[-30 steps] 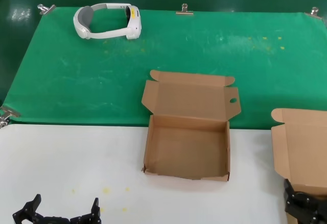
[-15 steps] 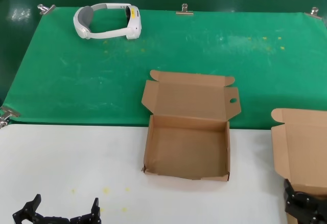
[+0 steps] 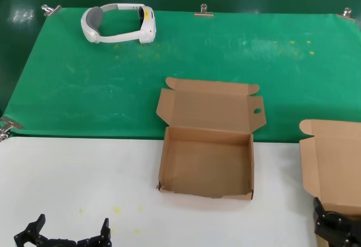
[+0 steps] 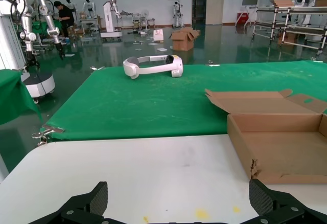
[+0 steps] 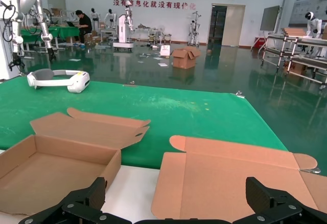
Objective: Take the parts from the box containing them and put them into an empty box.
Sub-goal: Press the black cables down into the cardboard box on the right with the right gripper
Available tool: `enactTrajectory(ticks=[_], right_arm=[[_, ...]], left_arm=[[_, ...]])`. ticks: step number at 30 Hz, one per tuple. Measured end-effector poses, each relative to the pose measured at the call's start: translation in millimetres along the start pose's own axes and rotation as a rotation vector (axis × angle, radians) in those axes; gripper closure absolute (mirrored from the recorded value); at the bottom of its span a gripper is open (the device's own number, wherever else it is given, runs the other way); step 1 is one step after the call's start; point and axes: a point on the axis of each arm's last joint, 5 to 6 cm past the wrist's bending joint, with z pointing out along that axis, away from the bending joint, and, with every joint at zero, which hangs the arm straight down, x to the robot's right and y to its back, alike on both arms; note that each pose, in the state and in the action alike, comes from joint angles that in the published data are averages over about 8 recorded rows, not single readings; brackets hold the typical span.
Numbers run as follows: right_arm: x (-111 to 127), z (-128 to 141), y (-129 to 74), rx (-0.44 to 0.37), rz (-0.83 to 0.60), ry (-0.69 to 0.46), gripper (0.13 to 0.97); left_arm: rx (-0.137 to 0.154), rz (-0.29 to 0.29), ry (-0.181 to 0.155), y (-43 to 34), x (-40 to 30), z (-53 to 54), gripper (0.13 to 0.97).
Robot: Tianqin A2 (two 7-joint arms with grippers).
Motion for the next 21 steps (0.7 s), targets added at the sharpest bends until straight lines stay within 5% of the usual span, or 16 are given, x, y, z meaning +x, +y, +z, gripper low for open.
enactTrajectory(ticks=[21], right_arm=[[0.0, 0.0, 0.0, 0.0, 0.0, 0.0, 0.13]], left_arm=[[0.0, 0.0, 0.0, 0.0, 0.0, 0.0, 0.132]])
